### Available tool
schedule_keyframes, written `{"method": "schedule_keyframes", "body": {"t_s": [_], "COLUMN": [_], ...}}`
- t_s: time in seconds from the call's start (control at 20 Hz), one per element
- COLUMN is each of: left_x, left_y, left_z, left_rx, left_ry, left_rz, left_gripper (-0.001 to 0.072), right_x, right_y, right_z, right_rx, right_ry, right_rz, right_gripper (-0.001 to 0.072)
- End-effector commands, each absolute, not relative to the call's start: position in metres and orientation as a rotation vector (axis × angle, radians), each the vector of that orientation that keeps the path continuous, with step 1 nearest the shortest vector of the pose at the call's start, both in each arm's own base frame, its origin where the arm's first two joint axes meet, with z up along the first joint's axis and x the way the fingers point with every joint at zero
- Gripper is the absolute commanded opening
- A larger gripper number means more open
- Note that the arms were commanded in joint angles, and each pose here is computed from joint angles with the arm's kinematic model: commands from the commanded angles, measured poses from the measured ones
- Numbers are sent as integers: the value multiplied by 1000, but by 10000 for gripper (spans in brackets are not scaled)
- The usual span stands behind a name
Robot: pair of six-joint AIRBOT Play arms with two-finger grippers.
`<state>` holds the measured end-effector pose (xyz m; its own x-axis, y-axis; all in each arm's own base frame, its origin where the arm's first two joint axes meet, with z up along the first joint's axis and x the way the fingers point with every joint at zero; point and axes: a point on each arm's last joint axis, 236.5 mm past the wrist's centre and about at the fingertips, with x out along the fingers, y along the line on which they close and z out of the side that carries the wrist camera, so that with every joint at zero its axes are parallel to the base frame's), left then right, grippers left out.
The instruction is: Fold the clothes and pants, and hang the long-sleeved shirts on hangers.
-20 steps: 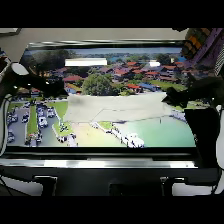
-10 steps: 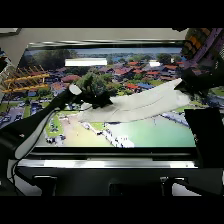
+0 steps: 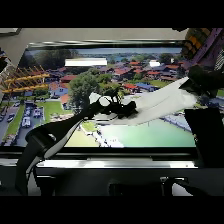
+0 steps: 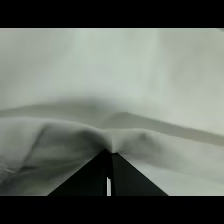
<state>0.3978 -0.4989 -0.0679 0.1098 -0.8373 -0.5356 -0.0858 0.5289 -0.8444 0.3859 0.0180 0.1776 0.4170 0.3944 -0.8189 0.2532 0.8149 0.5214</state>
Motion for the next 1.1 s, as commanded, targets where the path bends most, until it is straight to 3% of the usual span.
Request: {"method": "schedule_keyframes", "body": {"t_s": [0.0,0.25,0.45,0.75,1.05], "left_x": [377,381,399,442,413], "left_y": [-530,-518,-445,-266,-115], "left_z": [-82,-68,-25,79,150], "left_rx": [-905,-861,-638,-389,-303], "left_ry": [1417,1426,1415,1271,1228], "left_rz": [-680,-752,-815,-639,-389], "left_gripper": [17,16,15,17,17], "right_x": [392,394,397,417,435], "right_y": [19,20,42,141,263], "right_z": [185,186,180,162,120], "right_rx": [664,660,648,654,664], "right_ry": [1121,1107,1141,1174,1185], "right_rz": [101,109,149,223,346], "right_gripper": [33,34,34,33,33]}}
